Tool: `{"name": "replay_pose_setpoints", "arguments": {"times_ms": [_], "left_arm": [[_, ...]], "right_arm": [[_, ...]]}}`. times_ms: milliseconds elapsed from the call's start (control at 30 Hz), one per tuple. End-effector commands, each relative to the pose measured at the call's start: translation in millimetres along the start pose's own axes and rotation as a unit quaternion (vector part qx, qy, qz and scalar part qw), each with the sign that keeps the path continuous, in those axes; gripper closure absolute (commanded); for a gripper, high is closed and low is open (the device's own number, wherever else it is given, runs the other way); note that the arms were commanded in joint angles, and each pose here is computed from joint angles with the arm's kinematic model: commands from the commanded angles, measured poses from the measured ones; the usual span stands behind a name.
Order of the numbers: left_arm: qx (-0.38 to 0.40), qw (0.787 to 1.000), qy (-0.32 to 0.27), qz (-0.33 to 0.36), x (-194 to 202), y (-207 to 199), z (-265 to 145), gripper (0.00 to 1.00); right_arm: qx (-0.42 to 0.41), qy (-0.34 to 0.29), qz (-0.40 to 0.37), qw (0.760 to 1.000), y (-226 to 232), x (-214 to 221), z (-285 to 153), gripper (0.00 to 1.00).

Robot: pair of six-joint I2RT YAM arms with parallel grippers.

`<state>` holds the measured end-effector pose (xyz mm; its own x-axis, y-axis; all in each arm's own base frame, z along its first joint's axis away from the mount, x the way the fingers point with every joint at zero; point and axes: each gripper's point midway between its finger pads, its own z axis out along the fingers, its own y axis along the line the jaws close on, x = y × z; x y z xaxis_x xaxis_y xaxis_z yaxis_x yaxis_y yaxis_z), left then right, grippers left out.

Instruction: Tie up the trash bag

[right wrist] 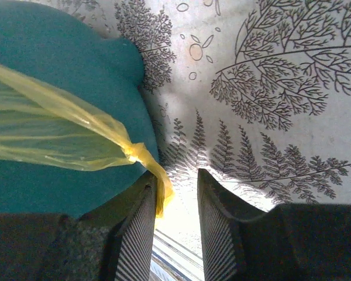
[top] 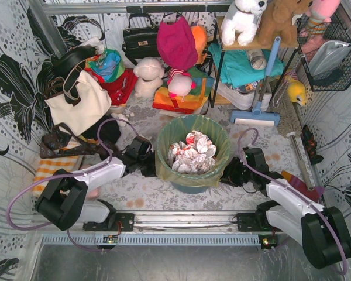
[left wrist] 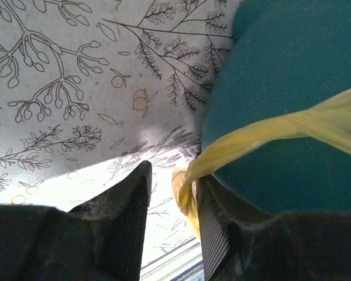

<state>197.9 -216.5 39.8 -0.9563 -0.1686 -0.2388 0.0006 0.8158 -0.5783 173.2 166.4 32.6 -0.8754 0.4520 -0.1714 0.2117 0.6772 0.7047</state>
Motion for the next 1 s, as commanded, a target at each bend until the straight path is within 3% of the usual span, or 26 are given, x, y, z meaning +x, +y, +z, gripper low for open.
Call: {"name": "replay_pose_setpoints", "arguments": {"times_ms": [0, 200, 500, 667, 967], "left_arm": [[0.001, 1.000, -0.016, 0.017, -13, -6, 2, 0.55], [-0.011, 1.000, -0.014, 0.017, -10, 1, 5, 0.55], [-0.033, 0.998, -0.055, 0.026, -21, 6, -10, 0.69], [-0.039, 0.996, -0.083, 0.023, -27, 4, -24, 0.98], [0.013, 0.982, -0.185, 0.038, -48, -26, -80, 1.00]], "right_arm": [[0.005, -0.001, -0.010, 1.000, -6, 0, 4, 0.68], [0.014, -0.009, -0.008, 1.000, -11, -3, 5, 0.77], [0.036, -0.052, -0.008, 0.998, -14, -14, -5, 1.00], [0.042, -0.098, -0.007, 0.994, -10, -25, -23, 1.00], [0.000, -0.182, -0.007, 0.983, 35, -51, -74, 1.00]]}}
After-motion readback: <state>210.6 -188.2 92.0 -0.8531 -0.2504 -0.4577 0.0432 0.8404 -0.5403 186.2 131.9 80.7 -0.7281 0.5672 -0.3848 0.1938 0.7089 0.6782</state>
